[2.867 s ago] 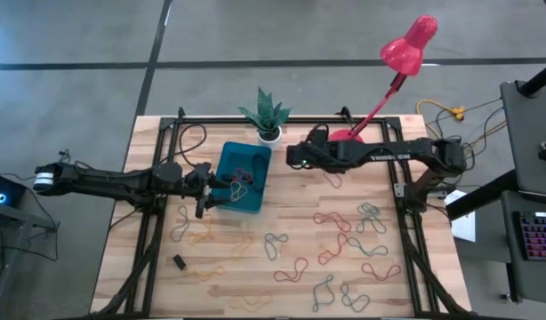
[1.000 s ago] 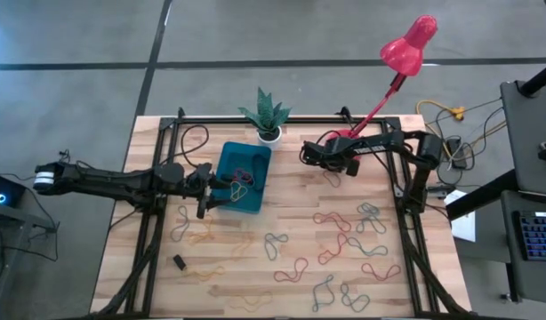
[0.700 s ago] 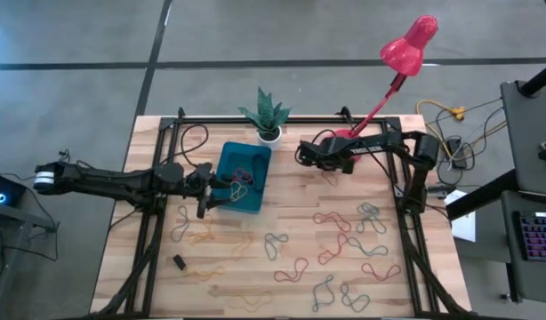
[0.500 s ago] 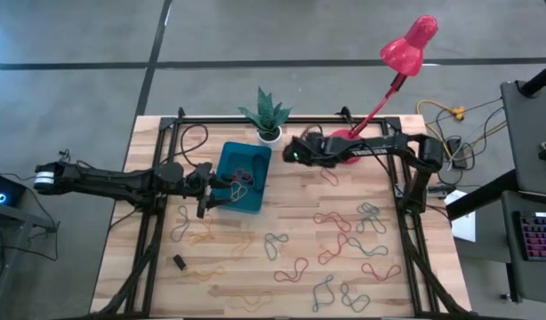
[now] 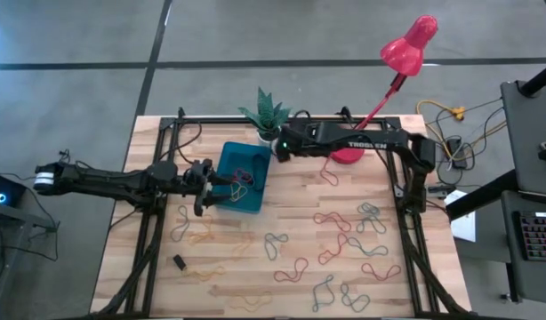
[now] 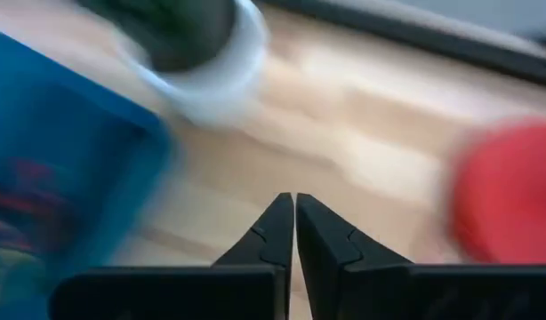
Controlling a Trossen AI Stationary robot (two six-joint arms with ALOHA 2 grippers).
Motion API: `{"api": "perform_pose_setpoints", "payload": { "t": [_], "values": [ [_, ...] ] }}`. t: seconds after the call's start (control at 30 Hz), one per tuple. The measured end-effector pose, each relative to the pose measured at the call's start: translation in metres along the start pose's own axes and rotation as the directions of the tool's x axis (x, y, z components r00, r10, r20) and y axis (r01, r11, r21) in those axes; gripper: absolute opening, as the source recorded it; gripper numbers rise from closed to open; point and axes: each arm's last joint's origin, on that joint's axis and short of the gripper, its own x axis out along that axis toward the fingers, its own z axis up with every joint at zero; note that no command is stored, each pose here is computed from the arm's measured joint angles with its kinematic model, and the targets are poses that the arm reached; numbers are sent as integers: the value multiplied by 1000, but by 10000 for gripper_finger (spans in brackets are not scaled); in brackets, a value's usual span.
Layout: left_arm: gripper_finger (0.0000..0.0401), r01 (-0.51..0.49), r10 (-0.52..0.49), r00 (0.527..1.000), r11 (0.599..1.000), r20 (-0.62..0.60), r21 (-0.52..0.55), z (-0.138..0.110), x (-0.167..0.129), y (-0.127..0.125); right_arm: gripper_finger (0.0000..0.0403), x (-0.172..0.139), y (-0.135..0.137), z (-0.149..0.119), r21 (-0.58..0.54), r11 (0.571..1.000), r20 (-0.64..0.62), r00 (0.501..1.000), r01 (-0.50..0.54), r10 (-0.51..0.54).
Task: Pick and place rubber bands into bin
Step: Put the orange rubber band into the blue bin
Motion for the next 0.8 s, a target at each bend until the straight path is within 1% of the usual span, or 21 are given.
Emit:
{"api": "perform_pose_setpoints", "payload": {
  "t": [0.1, 0.17, 0.23, 0.33, 0.4, 0.5, 0.57, 0.63, 0.73, 0.8],
  "values": [
    [240, 17, -17, 1000, 1000, -8, -2, 0, 0, 0, 9, 8, -18, -17, -57, 984, -106, 979, 168, -173],
    [240, 20, -20, 1000, 1000, -8, -2, 0, 0, -1, 11, 12, -26, -25, -73, 972, -136, 964, 221, -230],
    [240, 20, -20, 1000, 1000, -9, -2, -1, 0, 0, 20, 17, -32, -33, -76, 966, -175, 950, 249, -258],
    [240, 18, -18, 1000, 1000, -15, 0, -1, 0, 0, 45, 20, -36, -40, -58, 968, -224, 942, 243, -250],
    [240, 18, -18, 1000, 1000, -16, 0, -2, 1, 0, 67, 25, -39, -46, -64, 967, -248, 935, 247, -255],
    [240, 15, -15, 1000, 1000, -23, 0, -3, 2, 0, 104, 38, -44, -56, -39, 968, -283, 927, 247, -247],
    [240, 15, -15, 1000, 1000, -24, 0, -3, 2, 0, 127, 49, -49, -60, 16, 972, -319, 922, 236, -219],
    [240, 15, -15, 1000, 1000, -24, 0, -3, 2, 0, 146, 62, -58, -64, 87, 966, -359, 912, 244, -198],
    [240, 16, -16, 1000, 1000, -24, 0, -3, 2, 0, 163, 79, -73, -66, 206, 934, -372, 906, 293, -203],
    [240, 16, -16, 1000, 1000, -25, -2, -3, 2, 0, 168, 85, -81, -65, 254, 915, -376, 904, 313, -205]
  ]
}}
